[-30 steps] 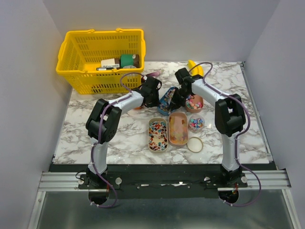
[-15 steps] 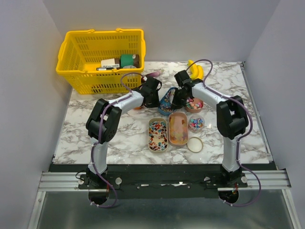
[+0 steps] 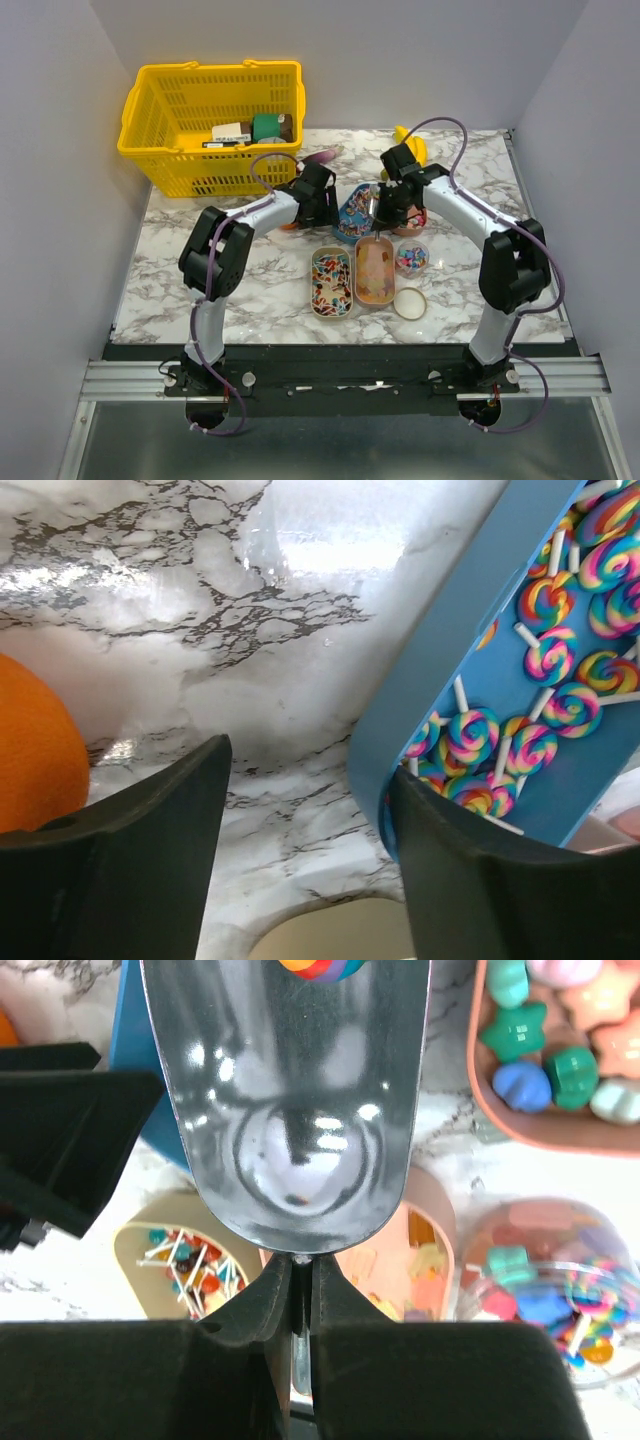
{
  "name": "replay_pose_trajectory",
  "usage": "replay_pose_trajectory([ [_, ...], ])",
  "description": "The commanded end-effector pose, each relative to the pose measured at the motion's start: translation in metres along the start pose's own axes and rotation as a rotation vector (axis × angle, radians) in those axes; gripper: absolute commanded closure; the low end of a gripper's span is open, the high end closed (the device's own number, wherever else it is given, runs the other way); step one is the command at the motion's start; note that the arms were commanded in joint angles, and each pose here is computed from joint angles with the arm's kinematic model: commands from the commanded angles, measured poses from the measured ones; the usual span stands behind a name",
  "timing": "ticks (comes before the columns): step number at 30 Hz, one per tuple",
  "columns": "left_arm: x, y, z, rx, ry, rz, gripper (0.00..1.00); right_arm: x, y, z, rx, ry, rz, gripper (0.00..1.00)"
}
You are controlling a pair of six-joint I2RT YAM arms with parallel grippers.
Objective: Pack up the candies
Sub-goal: Scoop the fake candies from the storage box.
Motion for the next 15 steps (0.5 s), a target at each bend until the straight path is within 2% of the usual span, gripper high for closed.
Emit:
replay_pose_trajectory([
  [1,0.018,-0.02,0.001,-0.008,0.001,-0.085,0.18,-0.013,-0.031,0.001,0.033,-0.012,0.011,0.99],
  [6,0.022,-0.039,0.001,-0.025,0.007,-0.128,0.01,-0.046,-0.055,-0.002,0.077,0.017,0.092,0.99],
  [11,0.018,-0.061,0.011,-0.023,0.017,-0.172,0.01,-0.079,-0.077,-0.002,0.166,0.04,0.163,1.0],
  [15,0.01,-0.074,0.021,-0.014,0.02,-0.191,0.01,-0.101,-0.095,-0.011,0.183,0.025,0.164,0.99],
])
Point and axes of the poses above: each gripper's point midway between its finger pads, its own y axis out along the fingers, its own z axis along the line the jaws close on, x = y × z, the point moved 2 cm from there along -y, back along the fingers, and after that the axes turned 3 degrees about -y, right-handed, at the moved point
